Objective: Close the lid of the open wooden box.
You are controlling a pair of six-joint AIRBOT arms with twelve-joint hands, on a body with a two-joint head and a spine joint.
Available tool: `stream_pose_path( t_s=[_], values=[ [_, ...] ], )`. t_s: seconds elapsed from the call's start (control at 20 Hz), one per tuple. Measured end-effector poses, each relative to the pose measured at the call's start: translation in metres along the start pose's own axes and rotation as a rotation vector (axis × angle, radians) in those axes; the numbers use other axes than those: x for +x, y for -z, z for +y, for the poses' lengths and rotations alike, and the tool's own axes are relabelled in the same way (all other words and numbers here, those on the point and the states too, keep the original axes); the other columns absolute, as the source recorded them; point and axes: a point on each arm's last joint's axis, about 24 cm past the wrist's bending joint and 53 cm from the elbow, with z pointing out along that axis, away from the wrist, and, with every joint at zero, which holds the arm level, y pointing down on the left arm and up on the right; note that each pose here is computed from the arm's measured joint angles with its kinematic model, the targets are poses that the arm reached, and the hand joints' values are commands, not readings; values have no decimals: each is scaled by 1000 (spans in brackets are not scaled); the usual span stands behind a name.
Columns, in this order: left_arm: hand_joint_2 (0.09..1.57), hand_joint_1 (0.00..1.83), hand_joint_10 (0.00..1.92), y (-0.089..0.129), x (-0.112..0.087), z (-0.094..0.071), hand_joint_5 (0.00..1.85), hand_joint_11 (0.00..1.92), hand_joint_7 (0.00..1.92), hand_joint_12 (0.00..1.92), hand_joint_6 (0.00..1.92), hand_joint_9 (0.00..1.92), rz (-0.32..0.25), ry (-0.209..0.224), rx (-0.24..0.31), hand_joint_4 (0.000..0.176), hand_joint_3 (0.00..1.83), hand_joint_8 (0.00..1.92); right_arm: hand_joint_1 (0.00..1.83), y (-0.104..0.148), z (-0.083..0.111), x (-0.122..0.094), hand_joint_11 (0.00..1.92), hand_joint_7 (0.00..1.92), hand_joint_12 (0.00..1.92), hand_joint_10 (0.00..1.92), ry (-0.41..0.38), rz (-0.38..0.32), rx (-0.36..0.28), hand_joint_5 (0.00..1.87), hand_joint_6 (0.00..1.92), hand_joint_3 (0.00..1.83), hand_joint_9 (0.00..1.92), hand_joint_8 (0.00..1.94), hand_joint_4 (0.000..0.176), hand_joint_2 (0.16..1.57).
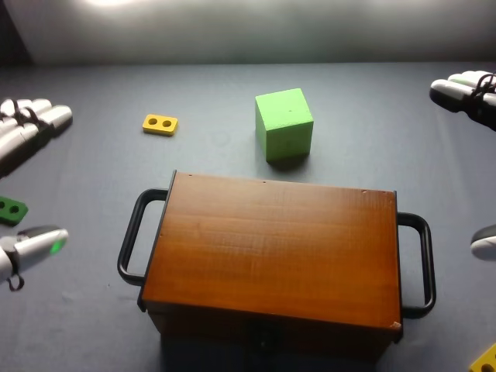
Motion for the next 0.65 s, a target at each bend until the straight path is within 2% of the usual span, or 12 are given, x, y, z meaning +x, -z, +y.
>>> stream_pose_path(
  t_s=[0.15,0.25,0.35,0.4,0.45,0.5,0.55,0.6,0.65],
  values=[
    [1299,555,0,-3,-16,-6,10,7,0,15,3,0,-89,25,39,0,4,0,655,-6,3,2,0,0,0,0,-16,-19,-36,0,0,19,0,0,176,946],
    [1275,593,0,-8,-27,-13,47,0,4,0,15,0,-143,39,70,0,0,1,648,-12,12,-7,0,0,0,0,-9,-52,-72,0,0,15,0,0,176,955],
    [1271,593,0,-10,-30,-17,59,4,13,2,18,0,-168,48,92,0,0,5,628,-12,17,-13,0,0,0,0,-9,-78,-96,0,0,11,0,0,176,952],
    [1280,524,0,-14,-30,-17,54,0,12,0,12,0,-179,58,103,0,0,3,634,-13,17,-15,0,0,0,0,-15,-91,-99,0,0,16,0,0,176,981],
    [1288,499,0,-19,-32,-20,47,0,2,0,7,0,-194,71,117,0,2,0,613,-15,18,-15,0,0,0,0,-16,-97,-108,0,0,20,0,0,168,1003],
    [1281,474,0,-24,-34,-26,37,0,0,0,2,0,-207,77,144,19,0,0,594,-16,20,-17,0,0,0,0,-21,-107,-116,0,0,18,0,0,166,1011],
    [1300,431,0,-29,-37,-32,46,0,0,0,4,0,-220,83,171,0,7,0,684,-17,22,-19,0,0,0,0,-19,-116,-128,0,0,8,0,0,124,1000],
    [1335,356,0,-32,-38,-38,13,0,0,0,3,0,-225,84,195,0,19,0,755,-16,22,-23,0,0,0,0,-21,-133,-131,0,0,0,0,0,102,973],
    [1343,340,0,-35,-41,-41,6,0,0,0,2,0,-235,89,209,0,21,0,770,-17,25,-28,0,0,0,0,-23,-150,-142,0,0,0,0,0,98,967]
  ],
)
